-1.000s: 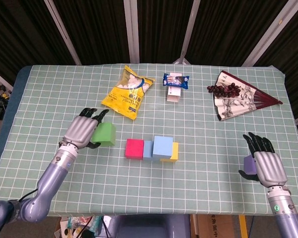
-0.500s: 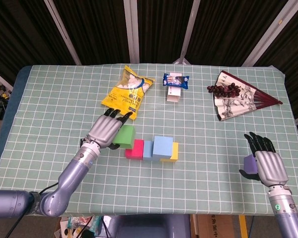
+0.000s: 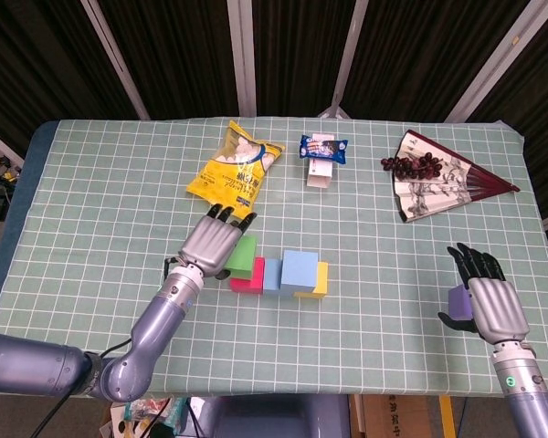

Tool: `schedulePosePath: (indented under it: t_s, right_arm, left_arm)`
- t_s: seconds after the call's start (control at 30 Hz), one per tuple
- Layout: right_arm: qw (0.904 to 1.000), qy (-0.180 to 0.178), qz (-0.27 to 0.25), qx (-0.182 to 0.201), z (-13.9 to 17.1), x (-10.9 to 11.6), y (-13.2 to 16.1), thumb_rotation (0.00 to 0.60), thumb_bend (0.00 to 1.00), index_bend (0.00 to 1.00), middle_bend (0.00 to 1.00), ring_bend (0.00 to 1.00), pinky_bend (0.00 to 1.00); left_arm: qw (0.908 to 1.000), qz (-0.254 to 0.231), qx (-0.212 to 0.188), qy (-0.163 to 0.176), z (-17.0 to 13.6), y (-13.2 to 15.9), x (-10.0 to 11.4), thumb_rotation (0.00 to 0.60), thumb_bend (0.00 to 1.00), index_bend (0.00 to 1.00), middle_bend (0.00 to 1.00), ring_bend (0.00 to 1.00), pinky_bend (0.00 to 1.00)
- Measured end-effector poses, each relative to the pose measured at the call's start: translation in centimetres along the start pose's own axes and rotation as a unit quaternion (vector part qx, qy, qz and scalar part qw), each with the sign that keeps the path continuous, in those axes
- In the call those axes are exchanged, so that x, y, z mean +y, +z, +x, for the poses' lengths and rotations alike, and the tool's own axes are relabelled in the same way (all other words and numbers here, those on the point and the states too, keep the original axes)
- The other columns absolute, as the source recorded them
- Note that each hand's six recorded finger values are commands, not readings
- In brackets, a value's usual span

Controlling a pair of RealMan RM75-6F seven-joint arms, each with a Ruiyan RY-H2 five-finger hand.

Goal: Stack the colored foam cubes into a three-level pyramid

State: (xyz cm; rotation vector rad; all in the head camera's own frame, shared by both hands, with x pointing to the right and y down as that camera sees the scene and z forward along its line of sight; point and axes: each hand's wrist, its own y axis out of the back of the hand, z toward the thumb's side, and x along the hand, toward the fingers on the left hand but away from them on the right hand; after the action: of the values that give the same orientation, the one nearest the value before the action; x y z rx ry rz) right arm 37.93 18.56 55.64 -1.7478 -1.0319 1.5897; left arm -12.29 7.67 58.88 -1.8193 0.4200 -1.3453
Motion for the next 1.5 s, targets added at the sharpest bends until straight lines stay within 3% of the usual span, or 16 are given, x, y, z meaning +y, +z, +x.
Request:
schedulePosePath:
  t_s: [0.4,1.5]
  right_arm:
    - [1.0000,0.001,-0.006,0.003,0.1,0.1,0.1,0.600,0.20,0.00,0.00,0.00,0.00]
    - [0.9999,0.003,-0.015,0.006,0.1,0.3,0.3,0.600,0.20,0.00,0.00,0.00,0.00]
  left_arm:
    - [0.9999,0.010,-0.009,-0.001,0.6,2.2,0.1,0.600,0.34,0.04,0.39,0.10,0.10]
    - [0.9996,0.025,-0.013,-0.004,1.3,4.7,-0.5,0.600,0.34,0.04,0.39,0.10,0.10]
